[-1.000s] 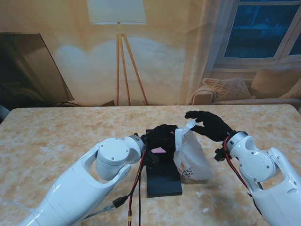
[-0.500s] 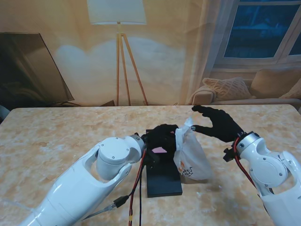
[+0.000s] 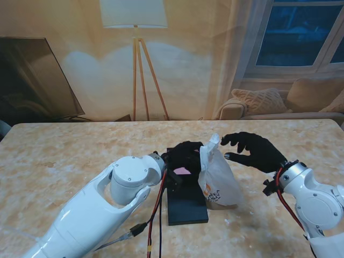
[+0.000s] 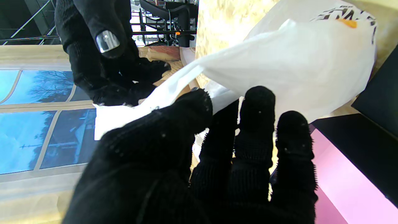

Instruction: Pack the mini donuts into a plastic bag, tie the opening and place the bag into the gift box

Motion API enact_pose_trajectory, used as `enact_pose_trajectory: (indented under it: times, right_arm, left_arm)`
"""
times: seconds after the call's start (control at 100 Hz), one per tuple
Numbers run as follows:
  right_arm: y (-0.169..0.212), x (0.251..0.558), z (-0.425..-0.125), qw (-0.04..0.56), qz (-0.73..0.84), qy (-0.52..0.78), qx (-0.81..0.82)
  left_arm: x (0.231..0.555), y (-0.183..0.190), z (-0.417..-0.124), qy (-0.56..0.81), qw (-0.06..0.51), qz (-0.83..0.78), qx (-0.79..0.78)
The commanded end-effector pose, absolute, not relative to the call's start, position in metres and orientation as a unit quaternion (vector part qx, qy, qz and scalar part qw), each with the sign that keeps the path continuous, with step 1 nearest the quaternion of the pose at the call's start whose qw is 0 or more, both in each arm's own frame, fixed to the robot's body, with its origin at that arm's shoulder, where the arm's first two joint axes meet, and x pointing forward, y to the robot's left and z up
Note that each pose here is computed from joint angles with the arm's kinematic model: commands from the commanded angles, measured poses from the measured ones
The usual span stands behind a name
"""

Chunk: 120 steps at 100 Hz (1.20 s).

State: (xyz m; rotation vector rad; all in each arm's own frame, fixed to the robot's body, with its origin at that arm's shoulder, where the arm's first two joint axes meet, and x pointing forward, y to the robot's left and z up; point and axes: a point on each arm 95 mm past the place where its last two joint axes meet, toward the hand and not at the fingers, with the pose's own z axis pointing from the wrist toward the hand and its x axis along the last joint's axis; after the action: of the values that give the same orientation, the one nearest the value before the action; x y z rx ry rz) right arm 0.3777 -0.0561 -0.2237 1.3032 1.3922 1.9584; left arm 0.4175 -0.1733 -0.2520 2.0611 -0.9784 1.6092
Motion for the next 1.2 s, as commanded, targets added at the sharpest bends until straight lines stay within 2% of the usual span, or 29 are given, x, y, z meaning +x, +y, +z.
enact_pose_trajectory:
  times: [0.0,0.46,1.19]
  right_arm:
    - [-0.054,0.374,-0.228,0.2,0.697,0.505,0.468]
    - [-0.044,0.378,-0.233,0.172,0.681,0.534,0.471]
    - [-0.028,0.402,-0.242,0.173,0.658,0.547,0.488]
  left_arm:
    - [0.416,-0.177,-0.249,-0.347,0.182,0.567,0.724]
    - [0.417,-0.176,-0.249,-0.346,0.186,0.565,0.725]
    - [0.416,-0.174,-0.249,-0.351,0.207,0.564,0.718]
